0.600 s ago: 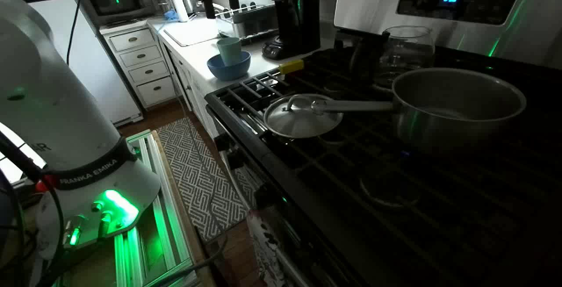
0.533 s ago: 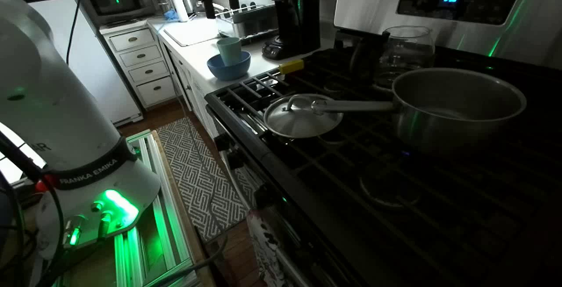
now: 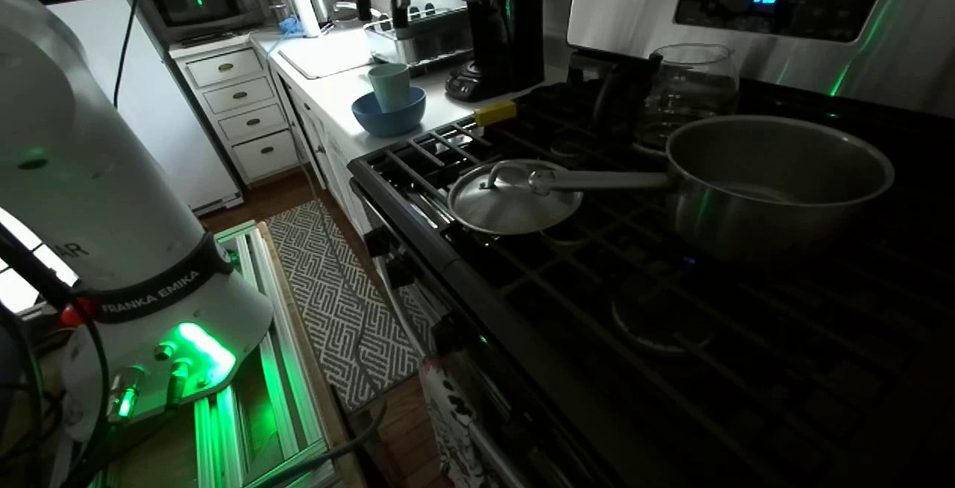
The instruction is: Remove the cup from the bowl and put it on the counter.
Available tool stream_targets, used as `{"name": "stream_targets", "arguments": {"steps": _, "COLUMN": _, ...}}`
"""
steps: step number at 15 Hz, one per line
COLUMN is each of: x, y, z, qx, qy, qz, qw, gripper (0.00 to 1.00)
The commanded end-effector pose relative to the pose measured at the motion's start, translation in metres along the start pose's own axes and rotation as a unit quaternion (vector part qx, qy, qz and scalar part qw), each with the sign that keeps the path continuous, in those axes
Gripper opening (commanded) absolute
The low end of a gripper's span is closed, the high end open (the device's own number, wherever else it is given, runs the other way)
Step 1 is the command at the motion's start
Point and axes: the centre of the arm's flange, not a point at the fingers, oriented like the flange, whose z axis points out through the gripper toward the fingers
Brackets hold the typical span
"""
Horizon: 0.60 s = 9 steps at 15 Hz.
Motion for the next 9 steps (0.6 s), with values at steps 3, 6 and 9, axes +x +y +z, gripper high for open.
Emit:
{"name": "stream_targets", "arguments": {"steps": 3, "x": 0.054, "y": -0.016, "z": 0.023, "qx": 0.129, "qy": -0.035, "qz": -0.013, "qw": 0.9909, "gripper": 1.00}}
{"name": "stream_targets", "arguments": {"steps": 6, "x": 0.071, "y": -0.048, "z": 0.043, "qx": 0.129, "qy": -0.063, "qz": -0.053, "qw": 0.9883, "gripper": 1.00}}
{"name": "stream_targets", "arguments": {"steps": 9, "x": 0.083, "y": -0.073, "z": 0.050, "qx": 0.113, "qy": -0.078, "qz": -0.085, "qw": 0.9869, "gripper": 1.00}}
